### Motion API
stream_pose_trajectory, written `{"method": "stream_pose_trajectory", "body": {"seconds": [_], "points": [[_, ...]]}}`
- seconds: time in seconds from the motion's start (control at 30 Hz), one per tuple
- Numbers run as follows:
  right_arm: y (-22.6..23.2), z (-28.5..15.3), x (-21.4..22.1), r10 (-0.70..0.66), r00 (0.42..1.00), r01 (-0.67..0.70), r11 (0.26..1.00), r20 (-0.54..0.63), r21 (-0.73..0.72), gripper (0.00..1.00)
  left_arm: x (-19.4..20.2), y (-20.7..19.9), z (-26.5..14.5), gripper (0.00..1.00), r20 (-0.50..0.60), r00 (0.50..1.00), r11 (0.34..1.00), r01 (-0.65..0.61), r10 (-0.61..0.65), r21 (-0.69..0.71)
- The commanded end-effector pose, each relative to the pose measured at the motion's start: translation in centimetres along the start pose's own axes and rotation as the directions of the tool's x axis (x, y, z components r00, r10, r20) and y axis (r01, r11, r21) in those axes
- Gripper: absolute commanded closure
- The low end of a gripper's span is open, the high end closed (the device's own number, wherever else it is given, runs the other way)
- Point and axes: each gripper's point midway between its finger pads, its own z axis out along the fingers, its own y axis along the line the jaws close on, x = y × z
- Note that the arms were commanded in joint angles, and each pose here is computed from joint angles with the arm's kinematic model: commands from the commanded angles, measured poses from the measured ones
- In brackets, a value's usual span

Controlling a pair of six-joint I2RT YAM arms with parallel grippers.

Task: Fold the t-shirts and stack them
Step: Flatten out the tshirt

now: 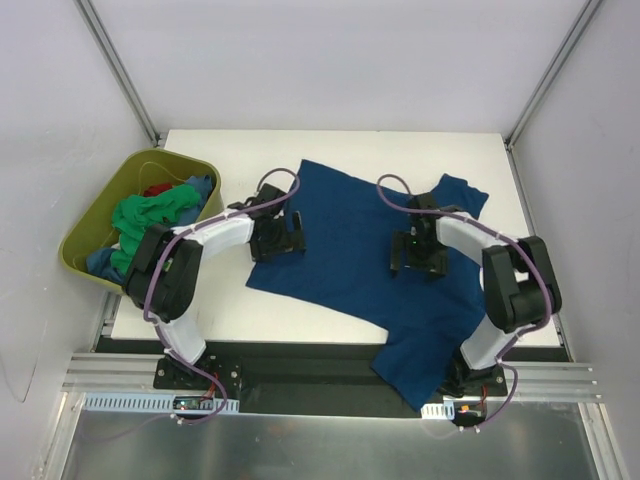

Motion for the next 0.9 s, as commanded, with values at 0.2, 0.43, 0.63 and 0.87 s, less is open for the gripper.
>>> {"method": "stream_pose_trajectory", "body": {"seconds": [0.2, 0.43, 0.63, 0.87], "points": [[11.7, -0.3, 2.5, -0.217, 0.975, 0.206, 0.963, -0.046, -0.173, 0.03, 2.7, 9.2, -3.1, 0.01, 0.05, 0.987, 0.966, 0.16, -0.154, -0.202], [13.9, -5.1, 1.4, -0.247, 0.964, 0.263, 0.943, 0.098, -0.206, 0.03, 0.0, 5.3, -7.2, 0.01, 0.131, 0.984, 0.992, 0.126, -0.121, -0.031], [6.8, -10.0, -5.7, -0.032, 0.968, 0.069, 0.987, 0.247, -0.143, 0.03, -0.9, -0.1, -9.8, 0.01, 0.186, 0.983, 0.996, -0.011, -0.005, 0.086], [-3.3, -10.2, -15.0, 0.226, 0.929, -0.214, 0.974, 0.294, -0.071, 0.02, 0.7, -5.1, -6.3, 0.01, 0.067, 0.992, 0.981, -0.115, 0.105, 0.159]]}}
